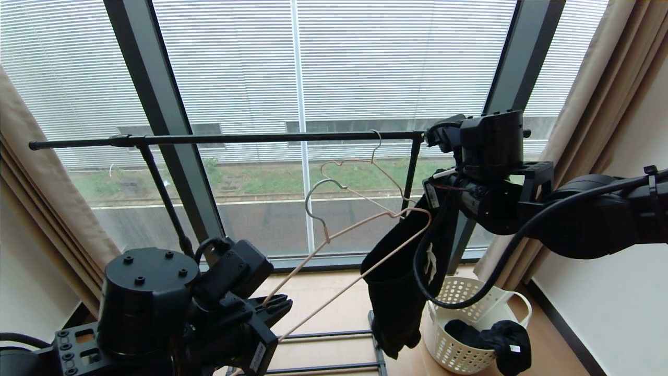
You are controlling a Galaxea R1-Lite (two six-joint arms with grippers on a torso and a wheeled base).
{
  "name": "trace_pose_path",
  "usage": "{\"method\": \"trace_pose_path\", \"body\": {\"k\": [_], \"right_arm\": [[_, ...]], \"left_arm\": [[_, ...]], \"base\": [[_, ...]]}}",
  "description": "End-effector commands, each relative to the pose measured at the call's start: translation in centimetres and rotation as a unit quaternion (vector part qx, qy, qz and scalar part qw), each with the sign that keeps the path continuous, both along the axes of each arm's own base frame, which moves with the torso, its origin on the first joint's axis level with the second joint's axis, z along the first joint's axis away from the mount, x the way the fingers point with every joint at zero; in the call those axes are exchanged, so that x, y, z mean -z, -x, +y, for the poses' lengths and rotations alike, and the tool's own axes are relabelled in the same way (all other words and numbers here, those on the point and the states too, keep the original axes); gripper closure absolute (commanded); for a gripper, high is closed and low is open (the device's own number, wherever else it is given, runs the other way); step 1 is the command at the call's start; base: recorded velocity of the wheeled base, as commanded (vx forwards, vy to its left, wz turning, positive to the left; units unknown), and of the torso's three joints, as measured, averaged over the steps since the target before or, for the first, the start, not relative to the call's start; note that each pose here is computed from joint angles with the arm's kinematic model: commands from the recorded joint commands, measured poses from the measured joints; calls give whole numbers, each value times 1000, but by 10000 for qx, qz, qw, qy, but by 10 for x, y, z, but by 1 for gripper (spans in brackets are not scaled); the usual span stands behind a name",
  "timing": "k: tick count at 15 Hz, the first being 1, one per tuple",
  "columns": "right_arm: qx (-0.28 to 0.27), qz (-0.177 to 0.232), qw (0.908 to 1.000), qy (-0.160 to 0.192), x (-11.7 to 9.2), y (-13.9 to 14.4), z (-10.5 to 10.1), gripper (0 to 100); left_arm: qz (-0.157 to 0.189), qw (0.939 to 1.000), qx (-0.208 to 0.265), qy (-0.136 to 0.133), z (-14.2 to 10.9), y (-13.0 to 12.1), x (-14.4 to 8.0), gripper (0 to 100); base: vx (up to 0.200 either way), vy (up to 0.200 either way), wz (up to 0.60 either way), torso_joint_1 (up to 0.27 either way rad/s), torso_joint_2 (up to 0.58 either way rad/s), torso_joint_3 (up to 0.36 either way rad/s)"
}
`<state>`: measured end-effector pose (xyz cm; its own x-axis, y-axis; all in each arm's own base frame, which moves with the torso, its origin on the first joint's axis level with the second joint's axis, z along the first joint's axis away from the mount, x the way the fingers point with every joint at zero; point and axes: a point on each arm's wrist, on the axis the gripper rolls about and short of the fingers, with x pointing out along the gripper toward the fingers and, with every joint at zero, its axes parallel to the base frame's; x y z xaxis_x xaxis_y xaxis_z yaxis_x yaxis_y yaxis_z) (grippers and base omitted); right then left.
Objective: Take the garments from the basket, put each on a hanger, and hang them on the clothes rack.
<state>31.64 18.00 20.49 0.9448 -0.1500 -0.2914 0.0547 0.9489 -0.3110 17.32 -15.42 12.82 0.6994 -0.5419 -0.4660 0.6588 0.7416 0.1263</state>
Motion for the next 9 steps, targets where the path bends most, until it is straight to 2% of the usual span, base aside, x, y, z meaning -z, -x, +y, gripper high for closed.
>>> {"method": "trace_pose_path", "body": {"k": [1, 6, 9], "right_arm": [[-48, -5, 10000, -8, -1, 3, 3, 100], [-222, 20, 9998, 1, 1, 9, 14, 100], [-281, 20, 9996, -28, 2, 12, 19, 100]], "left_arm": [[160, 9998, -62, -133, -9, -14, 14, 100], [160, 9998, -99, -119, -21, -29, 15, 100], [166, 9998, -76, -125, -22, -29, 16, 100]], "base": [[0, 0, 0, 0, 0, 0], [0, 0, 0, 0, 0, 0], [0, 0, 0, 0, 0, 0]]}}
